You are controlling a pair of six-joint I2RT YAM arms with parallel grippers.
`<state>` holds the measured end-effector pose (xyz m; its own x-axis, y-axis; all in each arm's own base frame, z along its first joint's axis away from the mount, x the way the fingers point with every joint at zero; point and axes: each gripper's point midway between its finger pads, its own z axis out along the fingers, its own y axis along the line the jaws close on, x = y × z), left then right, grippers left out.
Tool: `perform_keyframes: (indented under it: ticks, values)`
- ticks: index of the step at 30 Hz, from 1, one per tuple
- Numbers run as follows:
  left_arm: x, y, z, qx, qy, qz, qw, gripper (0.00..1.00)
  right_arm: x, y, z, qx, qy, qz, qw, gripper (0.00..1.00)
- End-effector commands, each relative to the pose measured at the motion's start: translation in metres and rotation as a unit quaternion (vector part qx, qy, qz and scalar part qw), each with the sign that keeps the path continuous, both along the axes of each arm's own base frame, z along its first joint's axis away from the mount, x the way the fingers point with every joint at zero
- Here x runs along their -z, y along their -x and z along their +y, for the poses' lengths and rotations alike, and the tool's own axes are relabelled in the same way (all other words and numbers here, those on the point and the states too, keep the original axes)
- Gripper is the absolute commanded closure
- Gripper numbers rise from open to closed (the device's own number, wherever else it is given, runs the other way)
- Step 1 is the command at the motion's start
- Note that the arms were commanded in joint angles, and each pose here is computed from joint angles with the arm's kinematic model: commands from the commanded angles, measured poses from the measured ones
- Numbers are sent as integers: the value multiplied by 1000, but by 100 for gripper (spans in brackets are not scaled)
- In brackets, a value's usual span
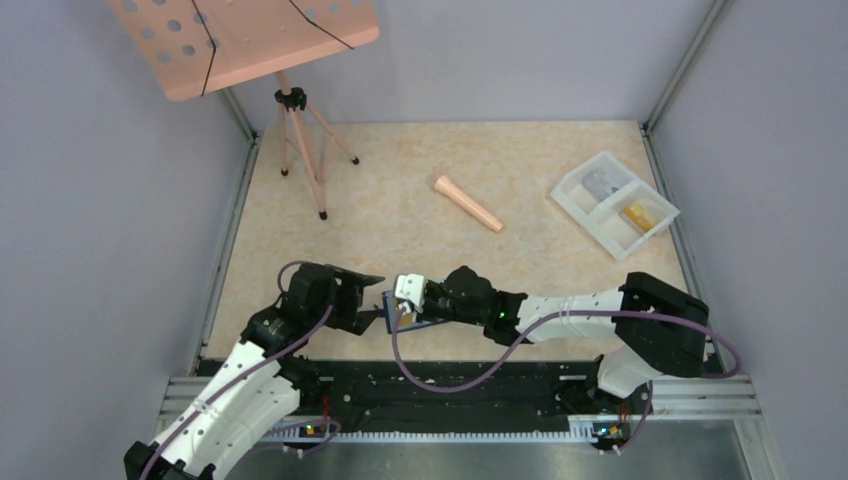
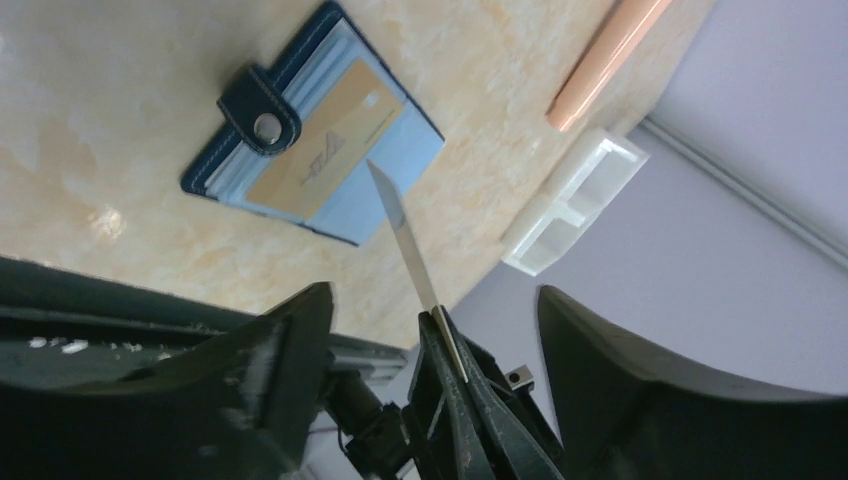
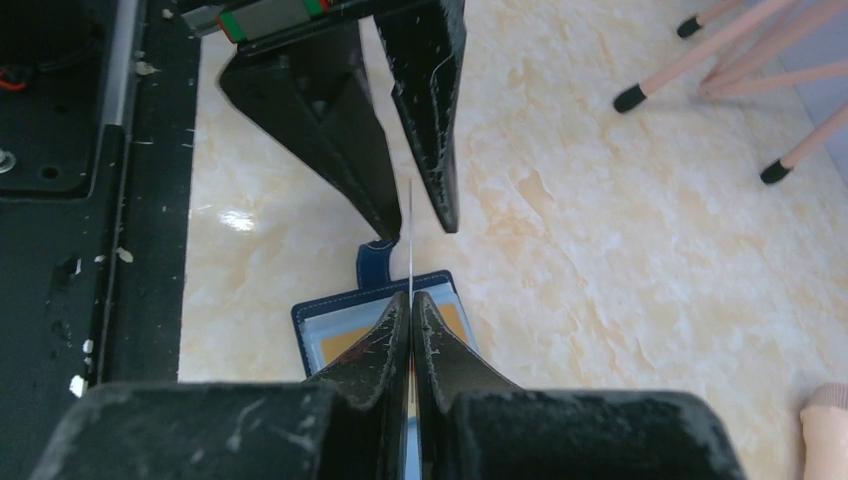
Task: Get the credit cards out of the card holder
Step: Remove the credit card from the card holder, then place the credit card in the storage box.
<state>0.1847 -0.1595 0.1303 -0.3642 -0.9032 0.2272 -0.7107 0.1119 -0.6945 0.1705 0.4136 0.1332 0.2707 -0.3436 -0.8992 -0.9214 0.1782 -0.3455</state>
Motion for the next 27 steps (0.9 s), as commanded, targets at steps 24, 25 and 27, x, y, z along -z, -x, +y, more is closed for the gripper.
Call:
perform_keyframes:
  ticks: [24,25,27]
  values:
    - [-92,-34,70,115,-381,-327,857,1,-68,-198,-253,434,-234,329,806,100]
    - [-98,-35,71,125,-396,-336,845,2,-69,-204,-272,457,-241,325,792,100]
    - [-105,-36,72,155,-428,-350,819,2,-70,-212,-308,495,-253,323,766,100]
